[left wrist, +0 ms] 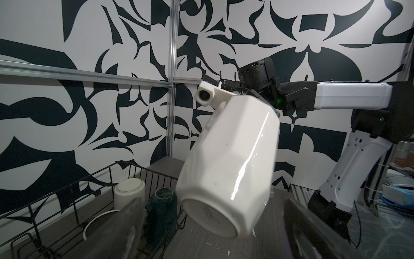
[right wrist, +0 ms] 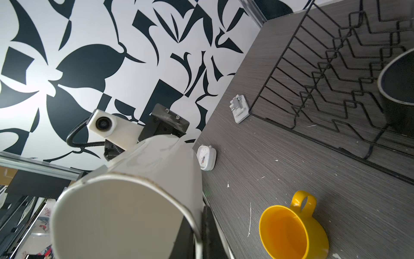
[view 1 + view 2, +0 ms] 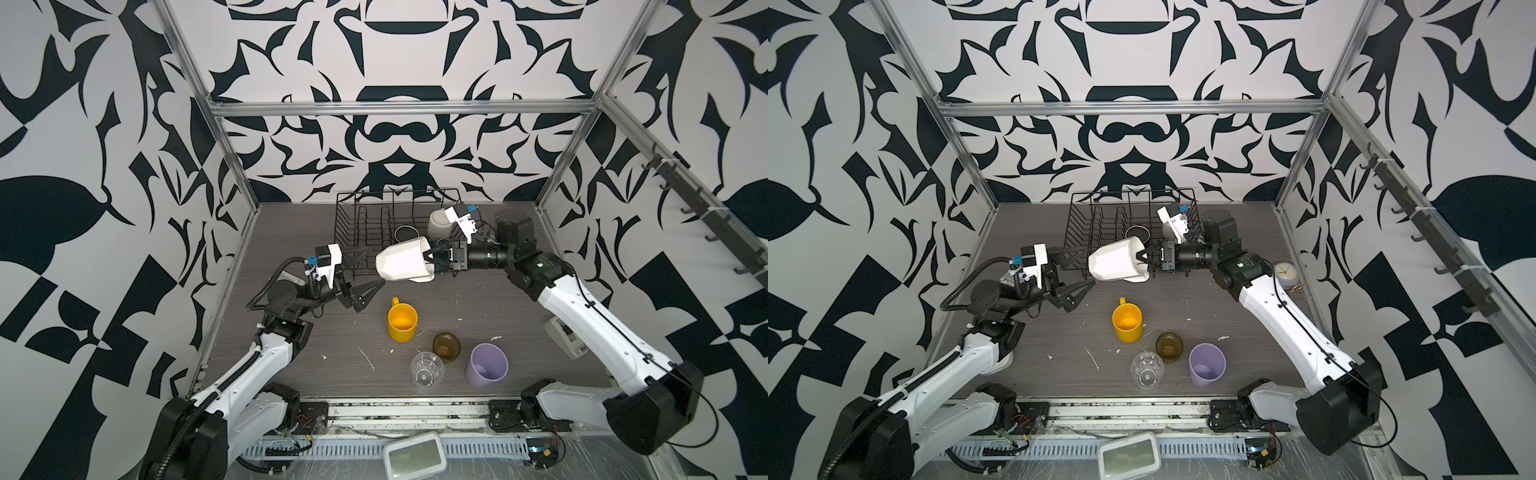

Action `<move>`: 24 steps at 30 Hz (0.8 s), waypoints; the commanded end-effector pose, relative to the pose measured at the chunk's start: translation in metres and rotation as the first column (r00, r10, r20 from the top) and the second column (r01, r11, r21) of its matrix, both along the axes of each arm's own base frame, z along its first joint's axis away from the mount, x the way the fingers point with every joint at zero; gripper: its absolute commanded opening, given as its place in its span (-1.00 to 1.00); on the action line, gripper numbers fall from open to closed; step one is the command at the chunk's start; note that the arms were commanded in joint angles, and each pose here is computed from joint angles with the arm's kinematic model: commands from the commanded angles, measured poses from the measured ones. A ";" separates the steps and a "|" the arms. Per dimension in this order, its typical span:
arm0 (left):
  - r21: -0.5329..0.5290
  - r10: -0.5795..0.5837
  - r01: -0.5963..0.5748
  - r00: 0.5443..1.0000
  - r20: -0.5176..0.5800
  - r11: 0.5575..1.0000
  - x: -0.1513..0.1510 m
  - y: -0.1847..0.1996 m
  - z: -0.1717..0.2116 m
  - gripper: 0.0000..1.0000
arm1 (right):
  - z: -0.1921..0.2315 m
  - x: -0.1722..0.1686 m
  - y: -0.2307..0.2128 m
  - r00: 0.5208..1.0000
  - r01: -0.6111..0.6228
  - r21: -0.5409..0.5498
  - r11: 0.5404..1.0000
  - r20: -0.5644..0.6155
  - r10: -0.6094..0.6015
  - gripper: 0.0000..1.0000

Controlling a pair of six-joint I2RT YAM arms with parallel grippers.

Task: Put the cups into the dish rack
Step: 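Bring the left gripper to the white mug base while the right holds it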

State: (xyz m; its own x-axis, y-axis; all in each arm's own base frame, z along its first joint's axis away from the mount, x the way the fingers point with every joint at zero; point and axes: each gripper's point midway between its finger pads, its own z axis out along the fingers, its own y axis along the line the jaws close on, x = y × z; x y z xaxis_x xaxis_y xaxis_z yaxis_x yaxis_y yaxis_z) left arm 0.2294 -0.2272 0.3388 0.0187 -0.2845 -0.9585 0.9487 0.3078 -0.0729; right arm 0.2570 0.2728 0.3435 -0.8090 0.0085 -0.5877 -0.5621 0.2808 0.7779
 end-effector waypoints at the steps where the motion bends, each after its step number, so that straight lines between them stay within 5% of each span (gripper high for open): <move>1: -0.026 -0.034 0.036 0.998 0.051 0.999 -0.008 0.001 0.013 0.98 | 0.050 -0.022 0.004 0.983 -0.091 0.104 0.990 0.169 0.072 -1.00; 24: -0.058 -0.133 0.136 0.989 0.060 0.989 -0.018 0.002 0.018 0.99 | 0.042 -0.020 0.049 0.976 -0.194 0.155 0.969 0.134 0.174 -1.00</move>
